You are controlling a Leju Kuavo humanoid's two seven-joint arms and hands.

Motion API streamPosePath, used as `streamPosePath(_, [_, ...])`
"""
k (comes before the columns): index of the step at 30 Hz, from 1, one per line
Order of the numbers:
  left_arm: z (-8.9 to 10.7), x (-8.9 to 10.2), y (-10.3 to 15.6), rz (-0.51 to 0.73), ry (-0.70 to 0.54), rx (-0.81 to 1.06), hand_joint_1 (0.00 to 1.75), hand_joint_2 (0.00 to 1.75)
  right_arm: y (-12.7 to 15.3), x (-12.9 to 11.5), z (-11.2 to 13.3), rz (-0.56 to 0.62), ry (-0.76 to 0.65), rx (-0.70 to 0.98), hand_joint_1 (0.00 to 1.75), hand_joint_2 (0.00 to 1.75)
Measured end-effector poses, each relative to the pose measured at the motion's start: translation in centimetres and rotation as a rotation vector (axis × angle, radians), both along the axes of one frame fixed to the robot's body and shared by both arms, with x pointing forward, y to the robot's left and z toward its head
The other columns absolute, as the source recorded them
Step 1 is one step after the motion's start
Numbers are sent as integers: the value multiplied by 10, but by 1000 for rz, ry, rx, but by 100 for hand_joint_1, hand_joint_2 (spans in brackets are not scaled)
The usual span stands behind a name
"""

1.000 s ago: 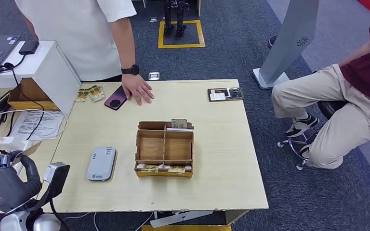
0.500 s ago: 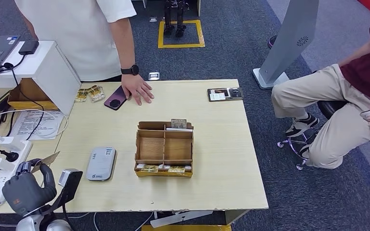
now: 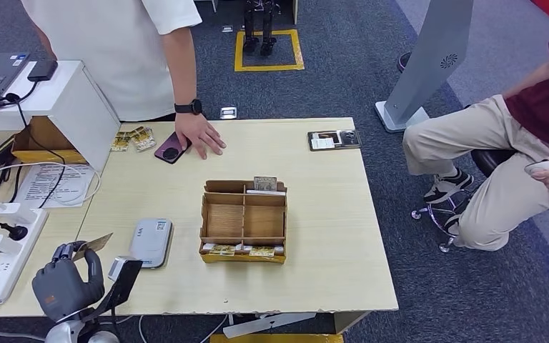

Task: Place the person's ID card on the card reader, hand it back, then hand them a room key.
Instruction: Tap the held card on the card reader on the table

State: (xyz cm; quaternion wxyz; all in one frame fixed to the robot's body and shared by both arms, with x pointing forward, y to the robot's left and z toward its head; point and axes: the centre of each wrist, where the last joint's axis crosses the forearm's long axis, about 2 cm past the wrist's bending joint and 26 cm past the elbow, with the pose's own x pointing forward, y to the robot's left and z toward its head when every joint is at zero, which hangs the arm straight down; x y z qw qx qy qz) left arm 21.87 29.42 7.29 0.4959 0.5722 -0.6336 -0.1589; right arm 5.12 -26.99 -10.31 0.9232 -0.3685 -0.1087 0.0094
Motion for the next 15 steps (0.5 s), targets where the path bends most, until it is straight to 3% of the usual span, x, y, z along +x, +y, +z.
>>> streamPosePath(15, [-23,-7,-22,-99,141,31,175,175,-3,0,0,-11,-3,-3,0,175])
